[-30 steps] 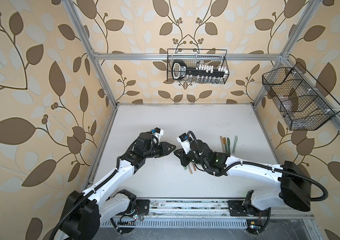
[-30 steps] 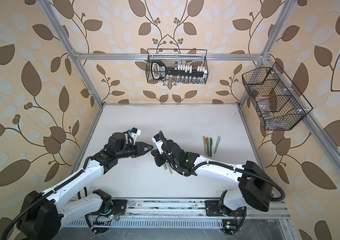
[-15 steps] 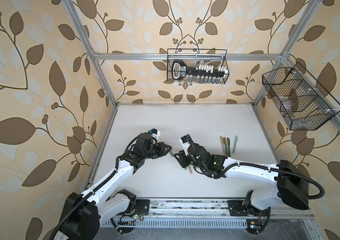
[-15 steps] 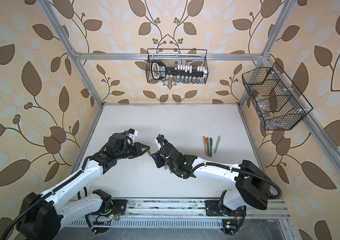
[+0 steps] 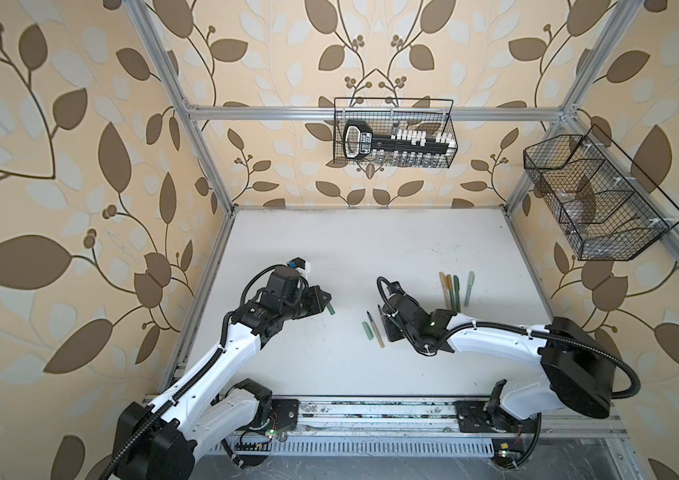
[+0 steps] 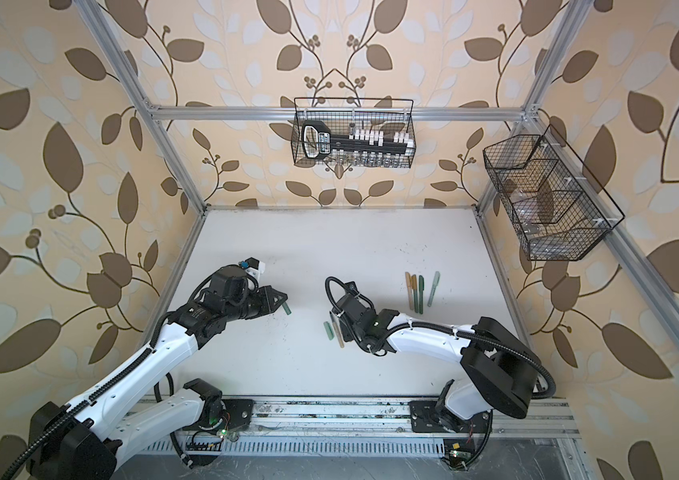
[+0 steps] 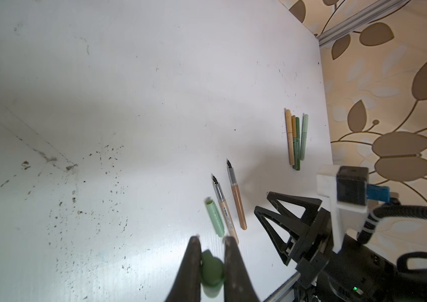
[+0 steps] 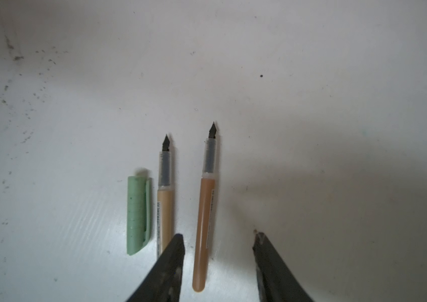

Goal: Insert the pens into the pen caps
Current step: 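Grasp the orange-brown fountain pen with the right gripper while the left holds the cap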

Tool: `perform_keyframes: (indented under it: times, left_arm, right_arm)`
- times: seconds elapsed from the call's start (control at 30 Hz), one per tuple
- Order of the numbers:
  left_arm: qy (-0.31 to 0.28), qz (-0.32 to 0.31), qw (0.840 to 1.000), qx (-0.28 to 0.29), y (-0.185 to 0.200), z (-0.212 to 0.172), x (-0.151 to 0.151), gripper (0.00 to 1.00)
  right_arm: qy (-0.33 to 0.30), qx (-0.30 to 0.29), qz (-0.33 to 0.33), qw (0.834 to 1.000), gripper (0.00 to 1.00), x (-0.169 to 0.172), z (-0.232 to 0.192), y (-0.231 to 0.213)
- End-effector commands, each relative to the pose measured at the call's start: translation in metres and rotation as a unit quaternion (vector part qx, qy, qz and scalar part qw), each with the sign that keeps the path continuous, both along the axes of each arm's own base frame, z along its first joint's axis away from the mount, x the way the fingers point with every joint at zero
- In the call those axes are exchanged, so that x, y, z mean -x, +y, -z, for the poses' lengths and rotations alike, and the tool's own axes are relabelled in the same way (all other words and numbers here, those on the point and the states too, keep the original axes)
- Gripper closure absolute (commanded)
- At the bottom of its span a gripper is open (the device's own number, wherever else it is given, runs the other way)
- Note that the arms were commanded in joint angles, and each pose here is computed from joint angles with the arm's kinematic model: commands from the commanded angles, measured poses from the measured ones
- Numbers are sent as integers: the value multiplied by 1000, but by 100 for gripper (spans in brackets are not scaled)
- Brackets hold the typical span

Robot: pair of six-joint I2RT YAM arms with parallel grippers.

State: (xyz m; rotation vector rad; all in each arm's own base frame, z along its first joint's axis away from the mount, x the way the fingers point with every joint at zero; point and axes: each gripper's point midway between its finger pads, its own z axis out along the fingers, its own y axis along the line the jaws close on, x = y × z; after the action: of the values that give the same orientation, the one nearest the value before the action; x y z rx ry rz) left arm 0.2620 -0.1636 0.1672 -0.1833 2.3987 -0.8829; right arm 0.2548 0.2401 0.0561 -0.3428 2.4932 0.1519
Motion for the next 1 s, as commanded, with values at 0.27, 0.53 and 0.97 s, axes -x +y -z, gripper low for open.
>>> perform_keyframes:
  times: [0.27, 0.53, 0.97]
  left_arm:
    - [-25, 2, 1000, 0, 3, -13, -2, 100]
    - [-25, 3, 1000, 1, 3, -14, -2, 100]
    - [-45, 80, 994, 65, -27, -25, 3, 100]
  right_arm:
    - [26, 31, 5, 999, 57, -3, 46, 2]
    - [49, 40, 1, 998, 73, 2, 66, 4]
    - [-2, 25, -47, 999, 94, 5, 39, 15]
